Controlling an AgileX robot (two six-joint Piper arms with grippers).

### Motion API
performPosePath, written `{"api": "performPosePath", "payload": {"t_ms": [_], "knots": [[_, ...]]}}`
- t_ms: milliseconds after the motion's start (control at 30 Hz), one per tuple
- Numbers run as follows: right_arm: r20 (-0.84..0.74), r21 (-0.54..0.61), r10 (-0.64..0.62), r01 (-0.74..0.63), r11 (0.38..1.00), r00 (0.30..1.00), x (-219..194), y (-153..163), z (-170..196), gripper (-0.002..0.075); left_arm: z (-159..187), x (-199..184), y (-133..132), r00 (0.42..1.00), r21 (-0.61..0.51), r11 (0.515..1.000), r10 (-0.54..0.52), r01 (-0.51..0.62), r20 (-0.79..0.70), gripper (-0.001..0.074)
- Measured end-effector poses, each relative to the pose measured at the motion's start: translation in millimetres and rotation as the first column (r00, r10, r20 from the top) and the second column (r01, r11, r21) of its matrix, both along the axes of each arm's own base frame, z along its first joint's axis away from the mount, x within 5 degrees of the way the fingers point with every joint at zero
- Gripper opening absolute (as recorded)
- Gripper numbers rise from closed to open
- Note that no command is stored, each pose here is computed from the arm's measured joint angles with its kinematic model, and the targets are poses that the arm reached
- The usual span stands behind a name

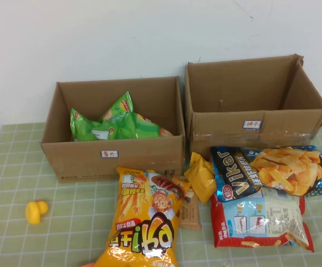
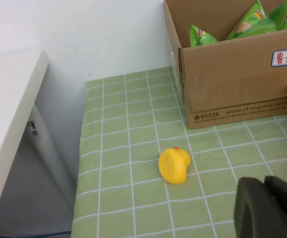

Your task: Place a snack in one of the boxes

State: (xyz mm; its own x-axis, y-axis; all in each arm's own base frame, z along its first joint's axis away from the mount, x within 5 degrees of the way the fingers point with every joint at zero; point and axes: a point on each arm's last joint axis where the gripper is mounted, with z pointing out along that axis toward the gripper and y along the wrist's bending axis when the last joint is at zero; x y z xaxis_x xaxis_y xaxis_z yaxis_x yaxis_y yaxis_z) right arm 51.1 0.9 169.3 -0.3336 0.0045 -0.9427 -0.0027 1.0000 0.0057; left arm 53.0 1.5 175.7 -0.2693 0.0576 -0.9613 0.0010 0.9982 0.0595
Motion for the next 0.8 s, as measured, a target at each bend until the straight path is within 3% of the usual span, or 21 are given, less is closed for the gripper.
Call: {"api": "performPosePath", "payload": {"t_ms": [800], "knots": [[0.001,0.038,0.003,-0.003,0.999,1.000,0.0,1.4,0.1,-0.0002,0.0,0.0,0.0,1.000,0.000,1.000,0.000,0.000,0.000,-0.0002]]}}
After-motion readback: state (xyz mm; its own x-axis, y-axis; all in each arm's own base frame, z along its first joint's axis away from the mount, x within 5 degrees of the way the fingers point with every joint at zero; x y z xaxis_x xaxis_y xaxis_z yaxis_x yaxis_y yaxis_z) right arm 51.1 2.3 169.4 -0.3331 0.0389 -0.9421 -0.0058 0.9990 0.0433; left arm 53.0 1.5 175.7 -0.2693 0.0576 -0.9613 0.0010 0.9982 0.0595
